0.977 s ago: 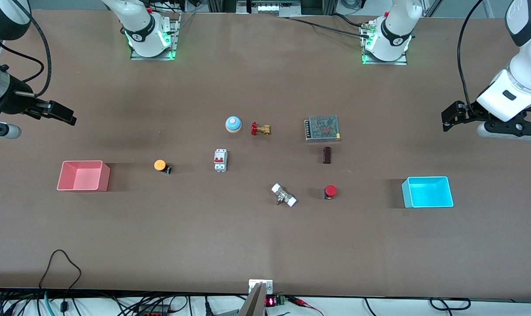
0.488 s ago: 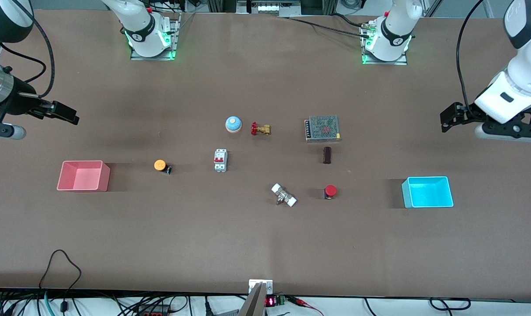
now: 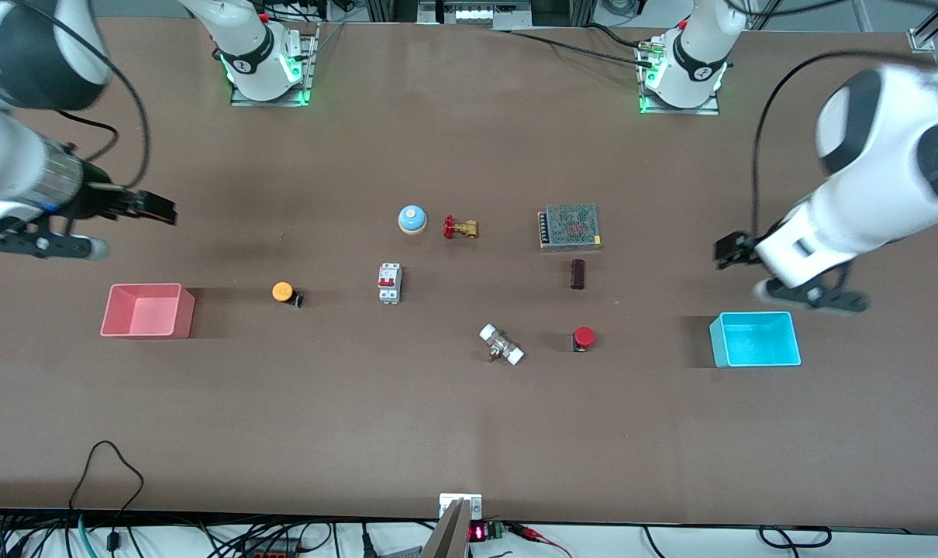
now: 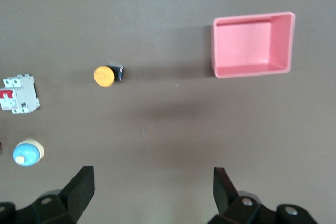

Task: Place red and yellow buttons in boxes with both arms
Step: 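Reach the right gripper to the yellow button while the left gripper reaches the red button, then close the right gripper on the yellow button while the left gripper grasps the red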

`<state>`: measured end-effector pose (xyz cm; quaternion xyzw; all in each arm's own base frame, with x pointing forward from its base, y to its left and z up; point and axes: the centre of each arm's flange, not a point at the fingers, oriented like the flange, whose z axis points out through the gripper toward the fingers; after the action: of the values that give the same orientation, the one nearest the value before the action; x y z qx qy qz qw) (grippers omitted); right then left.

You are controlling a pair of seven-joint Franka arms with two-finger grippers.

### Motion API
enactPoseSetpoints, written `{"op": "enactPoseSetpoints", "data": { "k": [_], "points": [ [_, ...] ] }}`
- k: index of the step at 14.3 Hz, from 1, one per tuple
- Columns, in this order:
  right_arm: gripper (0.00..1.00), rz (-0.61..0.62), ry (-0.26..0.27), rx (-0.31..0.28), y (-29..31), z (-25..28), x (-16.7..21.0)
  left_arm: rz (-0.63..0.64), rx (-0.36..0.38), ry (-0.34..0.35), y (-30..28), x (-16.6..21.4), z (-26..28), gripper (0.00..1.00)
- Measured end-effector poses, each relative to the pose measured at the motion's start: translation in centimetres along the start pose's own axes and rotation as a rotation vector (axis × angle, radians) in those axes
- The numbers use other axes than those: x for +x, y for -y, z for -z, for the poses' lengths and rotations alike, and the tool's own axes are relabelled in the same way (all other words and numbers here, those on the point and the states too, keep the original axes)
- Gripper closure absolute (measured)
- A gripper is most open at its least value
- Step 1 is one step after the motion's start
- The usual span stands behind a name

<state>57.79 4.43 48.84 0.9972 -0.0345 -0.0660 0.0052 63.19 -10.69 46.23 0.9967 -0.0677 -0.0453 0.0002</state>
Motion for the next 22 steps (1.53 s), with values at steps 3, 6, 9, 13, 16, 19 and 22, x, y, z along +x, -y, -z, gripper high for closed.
{"op": "enactPoseSetpoints", "data": {
  "k": [3, 6, 9, 13, 16, 19, 22],
  "points": [
    [0.00, -0.004, -0.078, 0.010, 3.5, -6.0, 0.7, 0.045, 0.003, 0.024, -6.9, 3.8, -4.9, 0.00],
    [0.00, -0.024, -0.116, 0.021, 7.1, -11.5, 0.7, 0.052, -0.007, -0.015, -12.0, 7.3, -10.8, 0.00],
    [0.00, -0.033, -0.140, 0.026, 8.8, -15.4, 1.2, 0.061, -0.027, -0.078, -12.8, 9.6, -16.4, 0.00],
    [0.00, -0.055, -0.153, 0.041, 9.0, -20.8, 2.0, 0.104, -0.039, -0.098, -15.3, 10.2, -21.7, 0.00],
    [0.00, -0.115, -0.147, 0.051, 9.1, -23.5, 2.6, 0.108, -0.043, -0.105, -17.0, 9.9, -22.7, 0.00],
    [0.00, -0.161, -0.157, 0.059, 9.4, -23.7, 3.6, 0.112, -0.041, -0.109, -16.7, 9.5, -24.5, 0.00],
    [0.00, -0.174, -0.147, 0.058, 9.4, -24.6, 4.1, 0.113, -0.039, -0.104, -16.5, 9.1, -26.1, 0.01]
  ]
}}
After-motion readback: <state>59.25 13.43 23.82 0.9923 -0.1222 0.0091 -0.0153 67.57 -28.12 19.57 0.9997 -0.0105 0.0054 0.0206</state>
